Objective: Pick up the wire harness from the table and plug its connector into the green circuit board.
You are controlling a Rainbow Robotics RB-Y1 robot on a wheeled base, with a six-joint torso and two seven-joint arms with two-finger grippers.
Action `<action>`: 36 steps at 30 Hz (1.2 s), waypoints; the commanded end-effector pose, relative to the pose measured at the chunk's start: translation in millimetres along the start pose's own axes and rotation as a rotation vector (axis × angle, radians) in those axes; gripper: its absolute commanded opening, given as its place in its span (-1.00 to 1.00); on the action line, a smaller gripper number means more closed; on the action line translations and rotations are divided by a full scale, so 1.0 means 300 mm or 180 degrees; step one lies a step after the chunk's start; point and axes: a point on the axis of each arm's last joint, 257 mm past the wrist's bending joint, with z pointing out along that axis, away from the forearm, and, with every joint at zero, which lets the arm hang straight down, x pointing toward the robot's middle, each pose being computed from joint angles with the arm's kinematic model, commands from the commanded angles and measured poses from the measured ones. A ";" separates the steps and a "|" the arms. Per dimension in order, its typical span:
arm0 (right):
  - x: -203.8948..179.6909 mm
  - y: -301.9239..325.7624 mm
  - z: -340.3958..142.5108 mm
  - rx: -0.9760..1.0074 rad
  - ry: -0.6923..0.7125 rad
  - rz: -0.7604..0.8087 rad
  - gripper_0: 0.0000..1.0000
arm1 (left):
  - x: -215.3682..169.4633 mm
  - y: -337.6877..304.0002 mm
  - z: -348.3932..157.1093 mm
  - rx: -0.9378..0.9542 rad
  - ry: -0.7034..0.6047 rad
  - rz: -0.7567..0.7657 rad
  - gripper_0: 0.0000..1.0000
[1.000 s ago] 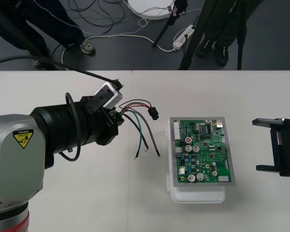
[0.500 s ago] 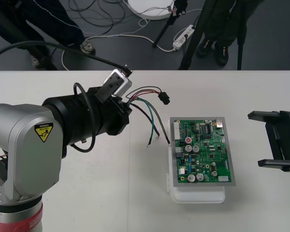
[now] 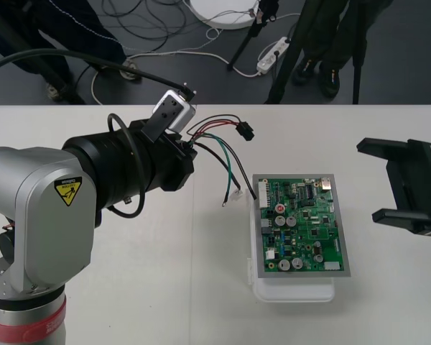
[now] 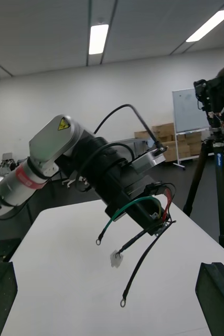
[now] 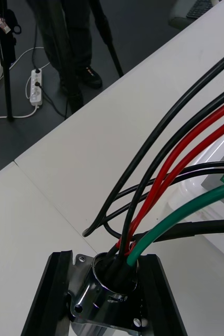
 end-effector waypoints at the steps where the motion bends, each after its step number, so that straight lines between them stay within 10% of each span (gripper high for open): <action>1: -0.065 0.003 0.028 0.0170 0.0063 0.0165 1.00 | -0.165 0.003 -0.027 -0.0080 -0.0402 -0.0206 -1.00; 36: -0.184 -0.036 0.381 0.1730 -0.0091 0.0930 1.00 | -0.207 -0.033 -0.024 0.0037 -0.0538 -0.0424 -1.00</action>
